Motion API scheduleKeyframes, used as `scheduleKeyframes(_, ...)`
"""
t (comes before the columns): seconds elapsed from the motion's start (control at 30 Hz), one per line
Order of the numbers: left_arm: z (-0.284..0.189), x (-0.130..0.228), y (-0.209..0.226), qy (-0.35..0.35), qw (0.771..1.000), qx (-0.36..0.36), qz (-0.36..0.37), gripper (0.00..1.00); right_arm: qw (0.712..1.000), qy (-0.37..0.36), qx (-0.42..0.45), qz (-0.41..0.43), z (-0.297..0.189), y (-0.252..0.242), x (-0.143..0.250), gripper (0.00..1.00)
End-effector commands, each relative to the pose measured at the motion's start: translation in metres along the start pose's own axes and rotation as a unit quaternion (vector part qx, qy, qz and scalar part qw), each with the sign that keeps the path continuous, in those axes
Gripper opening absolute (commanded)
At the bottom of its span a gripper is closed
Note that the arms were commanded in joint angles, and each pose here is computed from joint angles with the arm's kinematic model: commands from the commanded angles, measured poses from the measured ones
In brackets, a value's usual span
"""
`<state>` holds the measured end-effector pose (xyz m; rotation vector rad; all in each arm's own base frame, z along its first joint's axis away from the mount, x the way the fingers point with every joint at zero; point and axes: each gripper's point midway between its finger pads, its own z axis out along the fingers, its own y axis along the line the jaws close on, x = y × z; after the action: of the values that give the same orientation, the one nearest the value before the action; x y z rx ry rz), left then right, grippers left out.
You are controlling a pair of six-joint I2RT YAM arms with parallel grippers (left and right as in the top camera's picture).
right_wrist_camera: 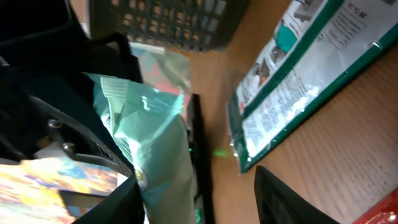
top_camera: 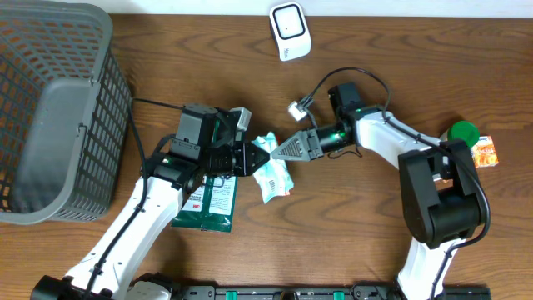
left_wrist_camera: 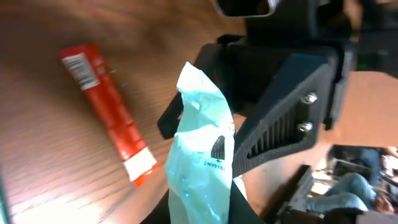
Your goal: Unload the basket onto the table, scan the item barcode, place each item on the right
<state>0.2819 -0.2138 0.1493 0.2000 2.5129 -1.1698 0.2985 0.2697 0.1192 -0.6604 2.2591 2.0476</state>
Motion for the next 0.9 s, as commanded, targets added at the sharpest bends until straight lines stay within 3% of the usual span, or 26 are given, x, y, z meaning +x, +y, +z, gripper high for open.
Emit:
scheduleKeyframes(0.0,-0.003,-0.002,-0.027,0.009,0.998,0.067,0.018,0.11,0.999,-0.015,-0.044,-0.013,-0.009,0.017,-0.002,0.50)
scheduleKeyframes(0.37,-0.003,-0.015,-0.030,-0.018,0.997,0.069,0.043,0.11,0.998,-0.018,-0.062,0.010,-0.012,0.023,0.001,0.31)
scheduleKeyframes(0.67,-0.003,-0.030,-0.019,-0.053,0.997,0.029,0.053,0.11,0.998,-0.018,-0.062,0.015,-0.012,0.023,0.002,0.36)
scheduleKeyframes(0.87,-0.004,-0.036,-0.015,-0.067,0.996,0.015,0.056,0.11,0.998,-0.018,-0.062,0.015,-0.011,0.023,0.002,0.33)
